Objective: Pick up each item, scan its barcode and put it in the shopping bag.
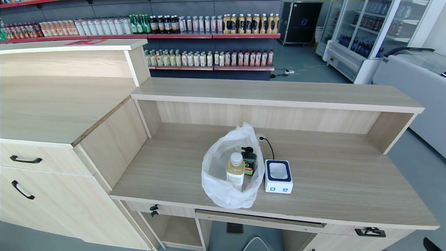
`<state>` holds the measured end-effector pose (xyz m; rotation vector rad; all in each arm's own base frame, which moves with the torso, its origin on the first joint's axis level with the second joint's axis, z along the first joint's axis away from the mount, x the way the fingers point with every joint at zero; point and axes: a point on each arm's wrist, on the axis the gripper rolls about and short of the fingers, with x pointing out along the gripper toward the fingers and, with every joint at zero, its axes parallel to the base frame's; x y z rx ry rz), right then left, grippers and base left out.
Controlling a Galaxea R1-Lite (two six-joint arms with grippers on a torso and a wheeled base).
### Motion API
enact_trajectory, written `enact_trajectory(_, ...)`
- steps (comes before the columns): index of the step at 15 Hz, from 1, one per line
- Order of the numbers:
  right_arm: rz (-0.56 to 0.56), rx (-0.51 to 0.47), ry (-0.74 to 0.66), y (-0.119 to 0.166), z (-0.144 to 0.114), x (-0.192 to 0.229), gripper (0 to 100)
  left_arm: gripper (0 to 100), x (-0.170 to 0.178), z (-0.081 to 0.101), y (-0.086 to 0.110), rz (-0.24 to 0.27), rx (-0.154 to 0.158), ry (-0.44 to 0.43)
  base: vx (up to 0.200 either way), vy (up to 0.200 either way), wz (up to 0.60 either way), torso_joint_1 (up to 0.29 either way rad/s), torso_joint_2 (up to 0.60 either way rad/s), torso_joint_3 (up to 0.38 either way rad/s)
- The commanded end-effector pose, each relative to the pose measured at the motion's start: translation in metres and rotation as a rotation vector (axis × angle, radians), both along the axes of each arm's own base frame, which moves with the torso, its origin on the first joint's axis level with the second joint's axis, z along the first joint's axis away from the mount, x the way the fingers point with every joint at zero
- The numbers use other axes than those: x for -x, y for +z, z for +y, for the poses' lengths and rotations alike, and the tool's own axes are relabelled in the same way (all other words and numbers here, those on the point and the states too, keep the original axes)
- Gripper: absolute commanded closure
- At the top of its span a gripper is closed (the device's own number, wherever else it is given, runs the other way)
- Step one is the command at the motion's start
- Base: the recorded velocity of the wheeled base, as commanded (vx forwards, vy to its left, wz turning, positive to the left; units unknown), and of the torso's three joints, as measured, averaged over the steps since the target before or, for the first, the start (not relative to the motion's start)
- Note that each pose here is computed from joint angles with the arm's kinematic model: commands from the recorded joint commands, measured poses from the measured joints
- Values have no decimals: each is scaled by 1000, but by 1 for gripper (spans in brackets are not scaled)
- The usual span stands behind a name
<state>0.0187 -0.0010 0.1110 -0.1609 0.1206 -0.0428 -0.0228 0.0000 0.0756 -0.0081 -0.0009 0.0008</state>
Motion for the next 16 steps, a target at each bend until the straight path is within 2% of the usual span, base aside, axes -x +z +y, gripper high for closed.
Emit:
enact_trajectory(1,-86,2,28,-23,1,31,0,0,0,0,0,-1,1,1,0,0,0,0,0,0)
enact_trajectory(4,-141,-28,86,-25,0,37,0,0,0,0,0,-1,0,1,0,0,0,0,0,0)
enact_trajectory(8,-153,-85,70,-28,1,39,0,0,0,0,0,-1,0,1,0,0,0,0,0,0)
enact_trajectory(10,-121,-120,53,-35,1,42,0,0,0,0,0,-1,1,1,0,0,0,0,0,0)
enact_trajectory(16,-121,-128,51,-35,1,42,0,0,0,0,0,-1,1,1,0,0,0,0,0,0)
